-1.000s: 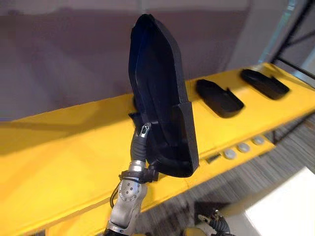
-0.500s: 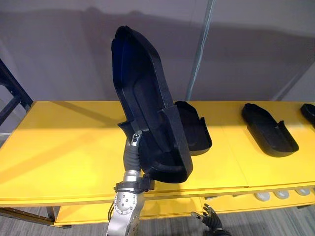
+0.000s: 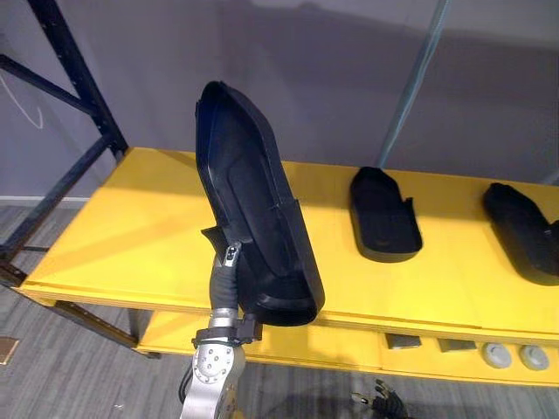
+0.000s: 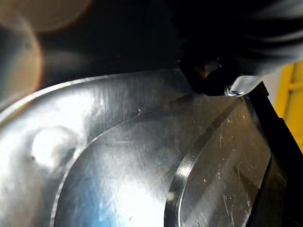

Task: Walk over and take plastic housings, then place them on the shelf

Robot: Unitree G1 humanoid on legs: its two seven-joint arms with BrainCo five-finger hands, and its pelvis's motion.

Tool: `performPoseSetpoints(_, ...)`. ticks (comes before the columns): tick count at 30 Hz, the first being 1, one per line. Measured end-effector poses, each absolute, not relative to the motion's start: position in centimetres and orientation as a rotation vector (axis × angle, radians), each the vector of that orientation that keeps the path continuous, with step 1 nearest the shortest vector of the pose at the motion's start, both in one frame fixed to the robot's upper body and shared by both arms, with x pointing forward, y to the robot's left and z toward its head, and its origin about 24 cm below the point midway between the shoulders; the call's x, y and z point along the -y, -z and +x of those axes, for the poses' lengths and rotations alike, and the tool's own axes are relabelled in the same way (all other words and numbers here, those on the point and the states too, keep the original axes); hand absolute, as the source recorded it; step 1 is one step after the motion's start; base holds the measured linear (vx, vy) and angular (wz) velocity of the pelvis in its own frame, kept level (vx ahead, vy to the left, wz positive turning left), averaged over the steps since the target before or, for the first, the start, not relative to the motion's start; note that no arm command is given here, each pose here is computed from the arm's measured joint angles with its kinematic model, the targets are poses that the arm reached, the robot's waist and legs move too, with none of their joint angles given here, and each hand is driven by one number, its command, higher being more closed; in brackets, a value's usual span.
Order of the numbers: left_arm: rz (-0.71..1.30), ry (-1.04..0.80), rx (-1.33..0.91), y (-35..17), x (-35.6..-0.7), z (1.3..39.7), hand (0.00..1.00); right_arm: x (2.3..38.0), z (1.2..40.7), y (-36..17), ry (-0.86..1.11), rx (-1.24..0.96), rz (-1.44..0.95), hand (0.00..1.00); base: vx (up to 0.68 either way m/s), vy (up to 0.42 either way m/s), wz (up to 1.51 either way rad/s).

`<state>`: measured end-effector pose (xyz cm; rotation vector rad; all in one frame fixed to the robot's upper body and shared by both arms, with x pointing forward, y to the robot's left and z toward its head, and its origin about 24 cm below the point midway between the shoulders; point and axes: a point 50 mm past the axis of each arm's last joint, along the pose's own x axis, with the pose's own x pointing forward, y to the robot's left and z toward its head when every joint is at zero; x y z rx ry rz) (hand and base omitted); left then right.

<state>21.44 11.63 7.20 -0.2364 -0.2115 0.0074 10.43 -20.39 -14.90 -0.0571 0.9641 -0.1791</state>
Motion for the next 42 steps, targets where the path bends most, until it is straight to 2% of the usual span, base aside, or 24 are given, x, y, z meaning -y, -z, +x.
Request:
performPoseSetpoints(8,-0.145,0.045,0.228,-7.4,-12.0,23.1,1.00,17.3,11.9,15.1,0.129,-0.949,0.024,0.00,0.01,0.402,-0.01)
performPoseSetpoints(13,-0.102,0.045,0.125,-5.0,-11.7,23.1,1.00,17.8,11.8,15.0,0.127,-0.950,0.010,0.00,-0.04,0.068,-0.27)
performPoseSetpoints(18,-0.079,0.061,0.111,-4.7,-11.1,23.4,1.00,18.2,12.1,14.8,0.146,-0.933,0.024,0.00,0.06,-0.071,0.10)
performPoseSetpoints(28,0.088,-0.051,0.079,-4.1,-14.6,24.4,1.00,18.8,11.0,15.1,0.181,-0.958,0.040,0.00,0.08,-0.060,0.05)
performPoseSetpoints(42,0.365,-0.254,0.068,-6.9,-20.0,30.8,1.00,20.2,10.4,15.0,0.207,-0.962,0.044,0.00,-0.07,-0.012,-0.11)
